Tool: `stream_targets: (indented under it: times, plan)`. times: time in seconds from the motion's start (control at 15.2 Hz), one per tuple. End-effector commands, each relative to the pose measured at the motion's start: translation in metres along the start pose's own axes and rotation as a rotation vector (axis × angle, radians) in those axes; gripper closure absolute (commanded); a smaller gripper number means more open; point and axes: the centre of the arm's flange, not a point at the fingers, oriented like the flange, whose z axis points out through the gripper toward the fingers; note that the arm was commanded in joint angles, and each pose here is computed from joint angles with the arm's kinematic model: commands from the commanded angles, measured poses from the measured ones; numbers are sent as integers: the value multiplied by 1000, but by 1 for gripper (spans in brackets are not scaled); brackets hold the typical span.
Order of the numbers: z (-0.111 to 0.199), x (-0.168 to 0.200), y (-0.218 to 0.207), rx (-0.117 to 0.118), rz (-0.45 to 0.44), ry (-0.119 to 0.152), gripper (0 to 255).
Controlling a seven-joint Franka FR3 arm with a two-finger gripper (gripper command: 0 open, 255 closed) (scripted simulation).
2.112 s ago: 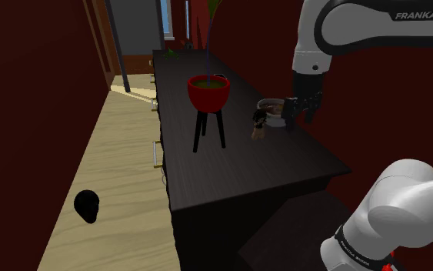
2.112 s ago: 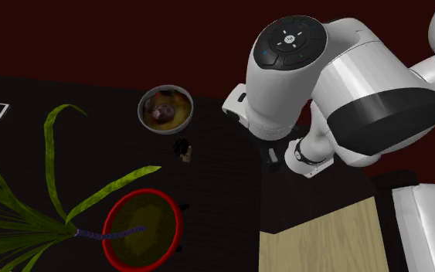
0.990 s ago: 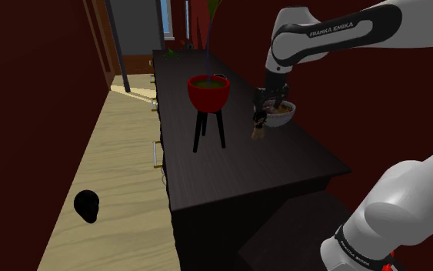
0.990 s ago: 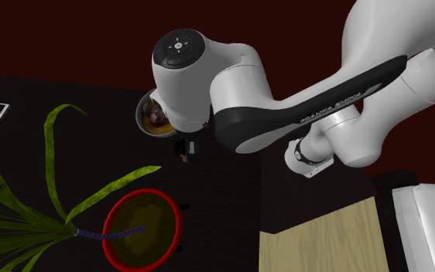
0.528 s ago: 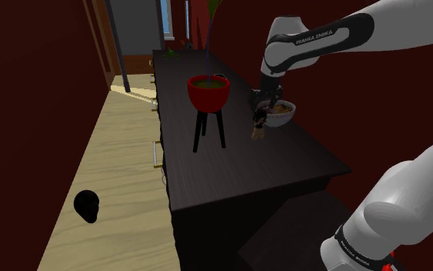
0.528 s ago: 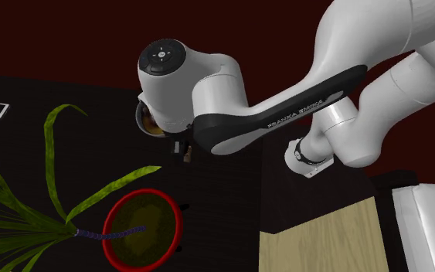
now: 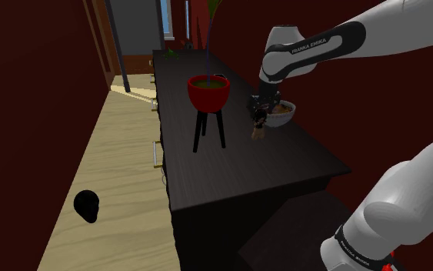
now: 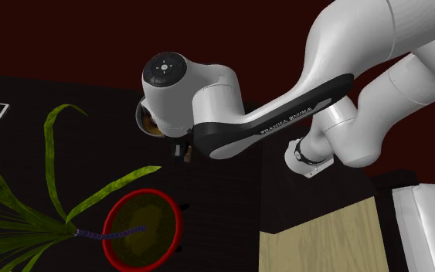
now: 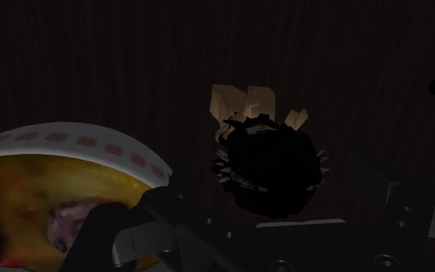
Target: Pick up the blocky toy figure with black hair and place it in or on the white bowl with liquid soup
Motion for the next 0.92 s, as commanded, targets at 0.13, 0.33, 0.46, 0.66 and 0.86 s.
stream_targets:
  times: [0.13, 0.33, 0.46, 0.66, 0.86]
  plan:
    - [0, 0, 0, 0, 0, 0, 0]
    - [0, 0, 0, 0, 0, 0, 255]
    - [0, 0, 0, 0, 0, 0, 255]
    - [0, 0, 0, 0, 0, 0, 255]
    - [-5, 0, 0, 0, 0, 0, 255]
